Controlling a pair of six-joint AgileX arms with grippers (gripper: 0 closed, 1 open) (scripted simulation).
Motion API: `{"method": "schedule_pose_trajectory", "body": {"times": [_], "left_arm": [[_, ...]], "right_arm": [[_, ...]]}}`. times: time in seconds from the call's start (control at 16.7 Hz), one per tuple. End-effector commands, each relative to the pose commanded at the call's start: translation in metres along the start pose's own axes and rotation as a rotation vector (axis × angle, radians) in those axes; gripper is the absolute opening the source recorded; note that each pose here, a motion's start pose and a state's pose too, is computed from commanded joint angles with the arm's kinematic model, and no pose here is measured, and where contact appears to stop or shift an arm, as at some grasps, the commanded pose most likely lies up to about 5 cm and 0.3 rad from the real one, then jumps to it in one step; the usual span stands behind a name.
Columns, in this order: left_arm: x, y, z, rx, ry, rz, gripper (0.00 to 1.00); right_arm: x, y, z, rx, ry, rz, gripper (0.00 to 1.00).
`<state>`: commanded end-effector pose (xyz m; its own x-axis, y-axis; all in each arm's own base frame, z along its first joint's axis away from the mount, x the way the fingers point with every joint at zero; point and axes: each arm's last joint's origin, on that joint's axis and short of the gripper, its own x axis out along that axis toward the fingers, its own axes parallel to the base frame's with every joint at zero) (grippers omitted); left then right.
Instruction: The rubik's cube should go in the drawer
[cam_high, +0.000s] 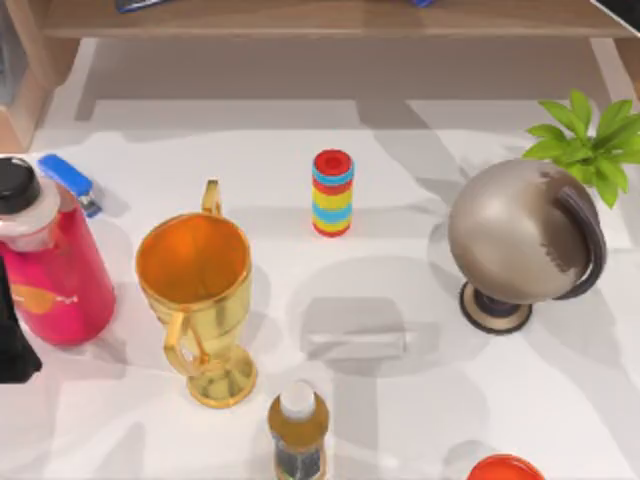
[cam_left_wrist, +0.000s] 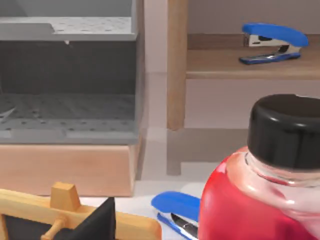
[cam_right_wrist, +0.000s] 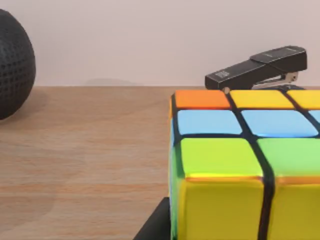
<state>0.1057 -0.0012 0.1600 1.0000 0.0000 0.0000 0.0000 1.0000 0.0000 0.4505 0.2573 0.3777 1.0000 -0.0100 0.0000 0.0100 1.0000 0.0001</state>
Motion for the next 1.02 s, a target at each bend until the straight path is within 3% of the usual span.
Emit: {"method": "schedule_pose_trajectory", "body": {"times": [0.18,0.24,1.02], "left_arm": [[0.000,0.000,0.000,0.000,0.000,0.000,1.00],[0.000,0.000,0.000,0.000,0.000,0.000,1.00],[0.000,0.000,0.000,0.000,0.000,0.000,1.00]], "right_arm": [[0.000,0.000,0.000,0.000,0.000,0.000,0.02],[0.000,0.000,0.000,0.000,0.000,0.000,0.00],[-0.015,0.000,0.016,0.006,-0.004,0.000,0.00]]}}
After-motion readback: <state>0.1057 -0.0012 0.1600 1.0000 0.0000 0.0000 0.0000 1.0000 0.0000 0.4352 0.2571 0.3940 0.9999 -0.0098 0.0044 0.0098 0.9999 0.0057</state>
